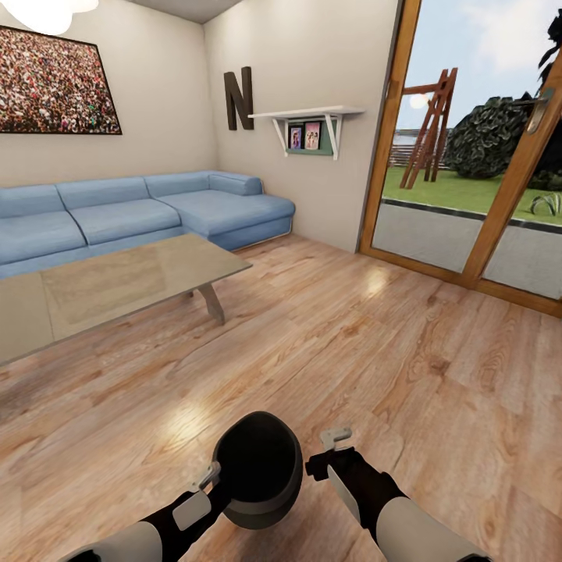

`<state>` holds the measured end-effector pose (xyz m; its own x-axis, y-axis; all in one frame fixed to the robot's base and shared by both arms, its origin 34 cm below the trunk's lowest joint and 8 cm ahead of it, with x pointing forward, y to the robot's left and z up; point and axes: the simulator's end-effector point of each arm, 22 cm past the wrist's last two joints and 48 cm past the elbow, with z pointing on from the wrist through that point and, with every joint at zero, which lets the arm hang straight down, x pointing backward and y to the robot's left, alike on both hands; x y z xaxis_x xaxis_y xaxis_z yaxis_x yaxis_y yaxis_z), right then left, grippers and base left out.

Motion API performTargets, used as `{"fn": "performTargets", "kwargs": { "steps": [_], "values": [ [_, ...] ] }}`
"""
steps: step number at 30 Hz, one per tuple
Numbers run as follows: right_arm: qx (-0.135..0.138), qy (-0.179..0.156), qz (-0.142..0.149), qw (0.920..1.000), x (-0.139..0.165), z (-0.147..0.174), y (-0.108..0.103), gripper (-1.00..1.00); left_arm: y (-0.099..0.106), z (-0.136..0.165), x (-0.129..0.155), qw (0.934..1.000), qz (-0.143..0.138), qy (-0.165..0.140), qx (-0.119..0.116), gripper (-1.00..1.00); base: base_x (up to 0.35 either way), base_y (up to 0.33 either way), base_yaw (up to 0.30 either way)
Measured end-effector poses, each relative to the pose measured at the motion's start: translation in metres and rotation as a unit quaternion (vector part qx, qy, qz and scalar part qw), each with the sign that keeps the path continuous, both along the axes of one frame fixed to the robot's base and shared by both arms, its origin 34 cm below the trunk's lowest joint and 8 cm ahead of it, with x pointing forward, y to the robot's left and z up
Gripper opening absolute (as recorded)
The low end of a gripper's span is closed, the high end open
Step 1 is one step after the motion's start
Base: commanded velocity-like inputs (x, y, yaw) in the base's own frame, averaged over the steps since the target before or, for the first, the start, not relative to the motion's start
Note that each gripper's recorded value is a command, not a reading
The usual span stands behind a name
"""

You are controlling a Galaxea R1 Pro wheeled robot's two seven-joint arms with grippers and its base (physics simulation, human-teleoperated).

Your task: Place each of the two pumpkins and all three candles from the living room inside a cabinet in the living room (use any cabinet), then make sure every cabinet is closed, and position the cauldron so it is next to a table in the living room.

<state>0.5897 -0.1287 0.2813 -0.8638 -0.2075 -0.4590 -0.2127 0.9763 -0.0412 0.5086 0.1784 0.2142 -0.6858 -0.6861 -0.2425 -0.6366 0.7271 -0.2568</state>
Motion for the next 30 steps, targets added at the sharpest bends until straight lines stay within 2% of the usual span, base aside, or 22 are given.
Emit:
{"fn": "performTargets", "kwargs": {
  "steps": [7, 12, 16, 26, 30],
  "values": [
    [0.007, 0.002, 0.003, 1.0000, -0.001, 0.000, 0.003, 1.00, 0.000, 0.000, 0.000, 1.0000, 0.000, 0.000, 0.000, 1.00, 0.000, 0.000, 0.000],
    [0.051, 0.014, 0.028, 0.9982, -0.007, 0.000, 0.025, 1.00, 0.000, 0.000, 0.000, 1.0000, 0.000, -0.001, 0.000, 1.00, 0.000, 0.000, 0.000],
    [0.070, 0.011, 0.037, 0.9968, -0.004, 0.006, 0.035, 1.00, 0.000, 0.000, 0.000, 1.0000, 0.000, -0.001, 0.000, 1.00, 0.000, 0.000, 0.000],
    [0.077, 0.004, 0.037, 0.9963, 0.000, 0.010, 0.040, 1.00, 0.000, 0.000, 0.000, 1.0000, 0.000, -0.001, 0.000, 1.00, 0.000, 0.000, 0.000],
    [0.084, 0.000, 0.023, 0.9962, 0.003, 0.011, 0.037, 1.00, 0.000, 0.000, 0.000, 1.0000, 0.000, -0.001, 0.000, 1.00, 0.000, 0.000, 0.000]
  ]
}}
